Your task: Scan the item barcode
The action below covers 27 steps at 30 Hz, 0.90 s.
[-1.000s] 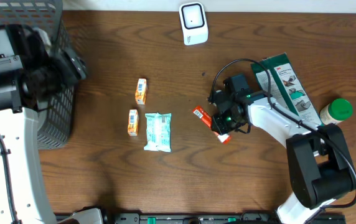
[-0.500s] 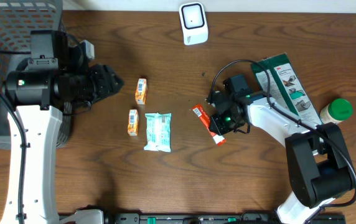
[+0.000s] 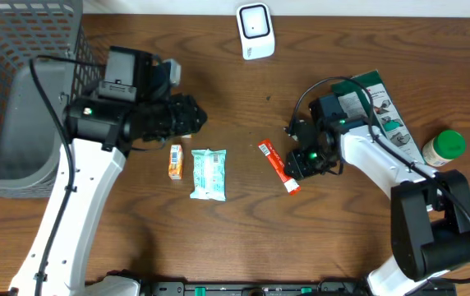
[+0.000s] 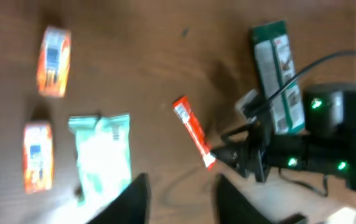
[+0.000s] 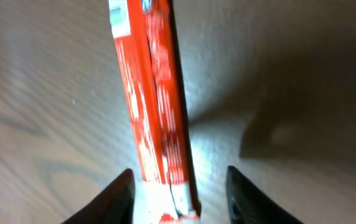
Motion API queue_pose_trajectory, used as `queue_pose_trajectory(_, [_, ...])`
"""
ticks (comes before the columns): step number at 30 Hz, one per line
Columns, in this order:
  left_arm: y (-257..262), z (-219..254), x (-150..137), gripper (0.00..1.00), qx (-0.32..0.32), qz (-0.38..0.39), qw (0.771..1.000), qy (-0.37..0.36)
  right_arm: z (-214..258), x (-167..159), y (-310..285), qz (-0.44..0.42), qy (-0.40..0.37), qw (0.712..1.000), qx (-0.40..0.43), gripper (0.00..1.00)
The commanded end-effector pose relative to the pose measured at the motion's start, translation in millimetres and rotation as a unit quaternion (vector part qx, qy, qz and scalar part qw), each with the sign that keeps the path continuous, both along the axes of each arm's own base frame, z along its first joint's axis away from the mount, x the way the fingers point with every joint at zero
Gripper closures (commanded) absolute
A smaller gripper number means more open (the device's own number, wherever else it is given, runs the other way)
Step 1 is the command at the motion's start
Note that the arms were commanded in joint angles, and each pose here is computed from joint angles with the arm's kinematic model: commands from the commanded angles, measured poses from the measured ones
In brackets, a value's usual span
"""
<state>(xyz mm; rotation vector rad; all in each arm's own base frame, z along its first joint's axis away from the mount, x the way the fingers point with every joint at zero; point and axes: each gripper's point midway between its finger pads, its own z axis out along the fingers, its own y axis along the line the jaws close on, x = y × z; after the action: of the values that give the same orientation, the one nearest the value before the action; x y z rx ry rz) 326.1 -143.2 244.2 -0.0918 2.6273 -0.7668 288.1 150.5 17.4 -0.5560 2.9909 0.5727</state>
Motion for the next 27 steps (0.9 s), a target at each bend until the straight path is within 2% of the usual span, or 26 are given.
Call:
queue_pose_trajectory(1, [-5.8, -2.9, 9.1, 0.77, 0.009, 0.017, 1.0, -0.006, 9.5, 1.7, 0.6, -0.005, -0.002, 1.0, 0.009, 0.45])
queue_pose_trajectory(5, [-21.3, -32.3, 11.5, 0.92, 0.038, 0.024, 0.999, 0.024, 3.5, -3.1, -2.4, -0.017, 0.008, 1.0, 0.002, 0.45])
queue_pose_trajectory(13, [-95.6, -104.8, 20.9, 0.92, 0.057, -0.058, 0.995, 0.058, -2.7, -0.3, -6.8, -0.034, 0.002, 0.999, -0.009, 0.48])
queue_pose_trajectory(20, [-108.1, -148.7, 31.5, 0.93, 0.069, -0.066, 0.992, 0.083, -2.6, -0.4, -5.8, -0.034, 0.002, 0.999, -0.007, 0.48])
queue_pose_trajectory(27, [-120.3, -183.4, 24.2, 0.92, 0.076, -0.075, 0.987, 0.12, -2.9, -2.2, -4.7, -0.042, 0.008, 0.999, -0.007, 0.48])
